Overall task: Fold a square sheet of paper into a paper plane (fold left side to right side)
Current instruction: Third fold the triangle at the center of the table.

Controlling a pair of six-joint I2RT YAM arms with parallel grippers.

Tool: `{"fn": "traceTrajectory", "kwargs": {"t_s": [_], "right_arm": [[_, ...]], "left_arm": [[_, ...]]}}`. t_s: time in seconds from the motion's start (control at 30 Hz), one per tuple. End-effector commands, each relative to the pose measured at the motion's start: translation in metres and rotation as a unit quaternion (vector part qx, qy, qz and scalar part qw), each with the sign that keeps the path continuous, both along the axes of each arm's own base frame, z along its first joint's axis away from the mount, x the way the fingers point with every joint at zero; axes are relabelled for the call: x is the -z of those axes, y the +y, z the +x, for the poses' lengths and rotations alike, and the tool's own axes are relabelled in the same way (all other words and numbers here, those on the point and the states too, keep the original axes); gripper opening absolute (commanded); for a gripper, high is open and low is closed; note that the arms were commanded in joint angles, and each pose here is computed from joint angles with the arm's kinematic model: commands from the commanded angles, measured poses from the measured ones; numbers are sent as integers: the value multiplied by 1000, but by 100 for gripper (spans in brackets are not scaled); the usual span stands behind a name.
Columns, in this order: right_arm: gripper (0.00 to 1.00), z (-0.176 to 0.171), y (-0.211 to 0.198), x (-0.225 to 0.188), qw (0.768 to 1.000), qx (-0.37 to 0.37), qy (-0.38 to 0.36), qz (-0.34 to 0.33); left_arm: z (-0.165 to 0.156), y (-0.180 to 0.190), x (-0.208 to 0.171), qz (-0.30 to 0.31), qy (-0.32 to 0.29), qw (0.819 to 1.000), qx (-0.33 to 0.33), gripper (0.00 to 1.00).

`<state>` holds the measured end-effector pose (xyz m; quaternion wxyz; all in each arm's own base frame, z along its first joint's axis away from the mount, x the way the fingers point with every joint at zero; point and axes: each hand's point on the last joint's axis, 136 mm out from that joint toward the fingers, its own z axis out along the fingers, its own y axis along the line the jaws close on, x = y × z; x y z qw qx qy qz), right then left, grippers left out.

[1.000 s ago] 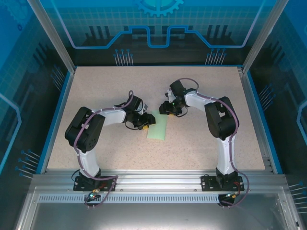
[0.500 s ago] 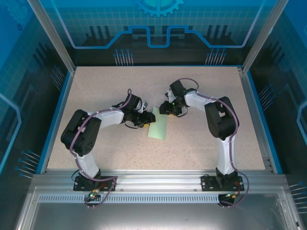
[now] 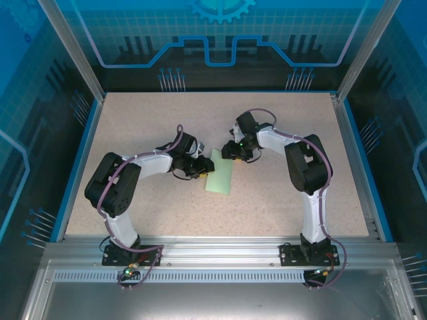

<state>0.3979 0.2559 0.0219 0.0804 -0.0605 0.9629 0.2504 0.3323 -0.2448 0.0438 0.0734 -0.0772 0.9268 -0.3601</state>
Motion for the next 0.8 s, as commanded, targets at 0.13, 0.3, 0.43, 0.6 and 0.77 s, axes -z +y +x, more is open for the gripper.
{"fn": "traceTrajectory", "kwargs": {"t_s": [0.13,0.3,0.43,0.6,0.77], "right_arm": [[52,-16,0,29,999,-13,39,-19],[52,-15,1,28,999,-14,37,-17],[52,-14,1,27,999,-15,36,-17],[52,-13,1,26,999,-17,32,-17],[53,-8,3,13,1000,-25,3,-10]], "left_arm": [[-7,0,3,-6,2,1000,6,36],[-9,3,5,1,3,1000,4,31],[-10,5,9,9,7,1000,2,25],[-12,10,12,27,9,1000,2,21],[-13,11,14,31,10,999,2,14]]}}
